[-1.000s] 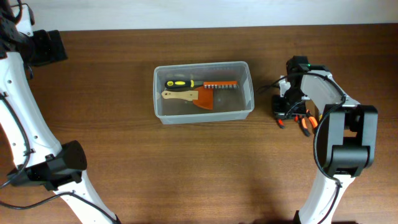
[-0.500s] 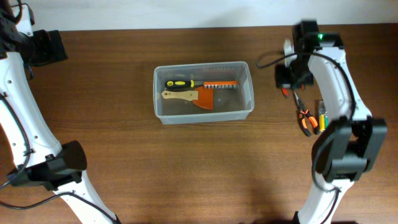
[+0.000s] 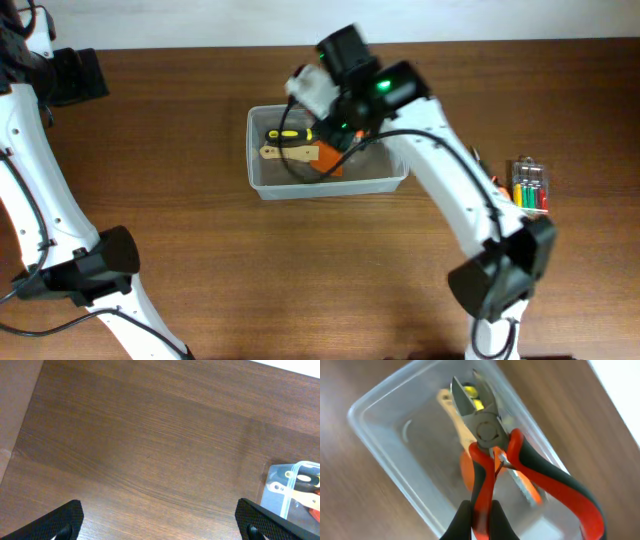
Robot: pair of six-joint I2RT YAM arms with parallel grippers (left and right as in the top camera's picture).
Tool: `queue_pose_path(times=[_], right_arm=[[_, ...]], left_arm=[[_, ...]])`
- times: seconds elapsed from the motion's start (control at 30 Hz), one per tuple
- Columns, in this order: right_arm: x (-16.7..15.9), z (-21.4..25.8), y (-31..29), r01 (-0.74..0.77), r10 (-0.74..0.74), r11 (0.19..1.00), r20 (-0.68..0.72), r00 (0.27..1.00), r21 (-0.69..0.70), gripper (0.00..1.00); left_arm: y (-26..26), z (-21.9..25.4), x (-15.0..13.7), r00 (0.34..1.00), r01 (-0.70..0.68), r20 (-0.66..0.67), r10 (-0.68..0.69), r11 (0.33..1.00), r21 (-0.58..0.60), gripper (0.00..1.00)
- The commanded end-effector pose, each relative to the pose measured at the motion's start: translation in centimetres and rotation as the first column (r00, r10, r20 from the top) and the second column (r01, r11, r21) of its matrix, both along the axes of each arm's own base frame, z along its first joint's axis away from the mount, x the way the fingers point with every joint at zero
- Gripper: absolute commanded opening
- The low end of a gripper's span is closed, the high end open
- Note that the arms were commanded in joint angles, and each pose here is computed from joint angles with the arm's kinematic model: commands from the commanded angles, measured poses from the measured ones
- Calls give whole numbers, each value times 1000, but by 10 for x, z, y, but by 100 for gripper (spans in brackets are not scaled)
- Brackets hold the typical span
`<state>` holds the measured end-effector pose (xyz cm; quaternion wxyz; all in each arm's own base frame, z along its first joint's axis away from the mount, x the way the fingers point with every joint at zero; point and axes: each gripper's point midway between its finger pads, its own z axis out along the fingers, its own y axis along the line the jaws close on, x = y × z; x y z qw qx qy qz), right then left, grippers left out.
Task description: Pack container
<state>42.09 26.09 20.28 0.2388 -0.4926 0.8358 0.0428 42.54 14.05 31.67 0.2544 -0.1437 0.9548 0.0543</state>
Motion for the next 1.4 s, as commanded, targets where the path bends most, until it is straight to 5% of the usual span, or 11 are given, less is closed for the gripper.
queue_pose_path(times=[0.0, 0.4, 0.53, 0.67, 0.8, 0.87, 1.0, 1.1, 1.23, 1.37], right_arm=[[-16, -36, 31, -350, 349, 936, -20, 937, -47, 4], [-39, -119, 60, -453, 442, 891, -207, 873, -6, 4], [-36, -120, 58, -443, 430, 896, -205, 879, -20, 27], [-23, -93, 39, -399, 382, 909, -148, 912, -120, 32], [4, -35, 1, -153, 150, 974, -30, 988, -165, 32], [22, 5, -47, 102, -95, 981, 52, 994, -168, 34], [39, 58, -133, 478, -471, 878, 118, 874, -37, 54], [44, 83, -213, 701, -706, 708, 84, 703, 86, 64], [42, 73, -289, 830, -831, 536, -72, 551, 156, 71], [34, 29, -330, 881, -831, 446, -292, 473, 159, 65]], left_arm=[[-2, 6, -2, 1000, -5, 18, 5, 1000, -10, 99], [-2, 6, -2, 1000, -5, 18, 5, 1000, -10, 99], [-2, 6, -2, 1000, -5, 18, 5, 1000, -9, 99], [-2, 6, -2, 1000, -5, 18, 5, 1000, -10, 99], [-2, 6, -2, 1000, -5, 18, 5, 1000, -9, 99], [-2, 6, -2, 1000, -5, 18, 5, 1000, -10, 99], [-2, 6, -2, 1000, -5, 18, 5, 1000, -10, 99], [-2, 6, -2, 1000, -5, 18, 5, 1000, -9, 99], [-4, 6, -1, 1000, 0, 18, 0, 1000, -10, 99], [-3, 6, -1, 1000, -3, 18, 3, 1000, -9, 99]])
